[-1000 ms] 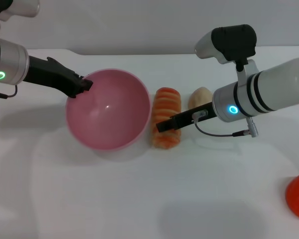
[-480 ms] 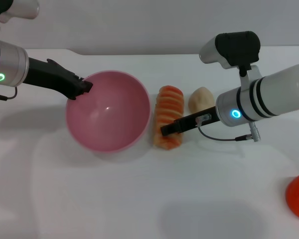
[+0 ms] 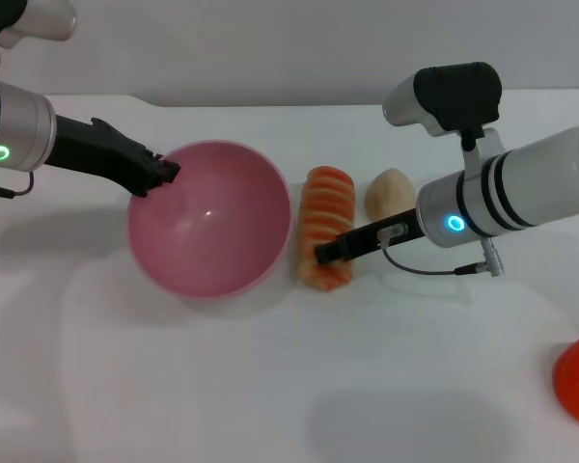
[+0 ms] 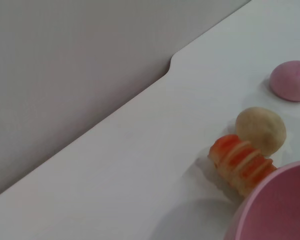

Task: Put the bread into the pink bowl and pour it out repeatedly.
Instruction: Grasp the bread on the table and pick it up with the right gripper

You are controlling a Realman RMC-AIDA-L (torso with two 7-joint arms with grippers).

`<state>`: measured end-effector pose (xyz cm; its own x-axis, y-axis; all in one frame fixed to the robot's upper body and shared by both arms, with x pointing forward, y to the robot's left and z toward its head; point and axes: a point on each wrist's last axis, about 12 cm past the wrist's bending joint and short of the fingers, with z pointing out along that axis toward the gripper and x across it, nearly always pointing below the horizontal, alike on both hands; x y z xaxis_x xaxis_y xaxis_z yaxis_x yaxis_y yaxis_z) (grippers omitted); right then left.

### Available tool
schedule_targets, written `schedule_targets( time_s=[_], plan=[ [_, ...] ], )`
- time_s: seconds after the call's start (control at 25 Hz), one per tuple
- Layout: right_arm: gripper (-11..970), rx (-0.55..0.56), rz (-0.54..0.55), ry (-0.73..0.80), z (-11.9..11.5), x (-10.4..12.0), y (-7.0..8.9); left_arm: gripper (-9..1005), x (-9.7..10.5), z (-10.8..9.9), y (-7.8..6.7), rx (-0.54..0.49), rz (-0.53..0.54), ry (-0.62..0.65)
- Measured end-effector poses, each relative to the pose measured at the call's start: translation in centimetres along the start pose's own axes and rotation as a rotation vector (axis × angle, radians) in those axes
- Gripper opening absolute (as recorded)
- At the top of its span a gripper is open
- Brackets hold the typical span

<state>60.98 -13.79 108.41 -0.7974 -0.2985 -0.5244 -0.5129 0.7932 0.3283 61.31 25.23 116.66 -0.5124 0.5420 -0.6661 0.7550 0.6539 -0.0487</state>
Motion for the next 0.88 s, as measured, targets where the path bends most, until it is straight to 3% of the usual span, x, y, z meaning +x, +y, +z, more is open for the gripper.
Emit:
schedule_targets(
  time_s=[0.88],
  plan=[
    [272,-0.001,-0.013,0.003,-0.01,-0.18,0.13,63,-0.16,0.01,-0.02,0.001,0.003,-0.001]
  ],
)
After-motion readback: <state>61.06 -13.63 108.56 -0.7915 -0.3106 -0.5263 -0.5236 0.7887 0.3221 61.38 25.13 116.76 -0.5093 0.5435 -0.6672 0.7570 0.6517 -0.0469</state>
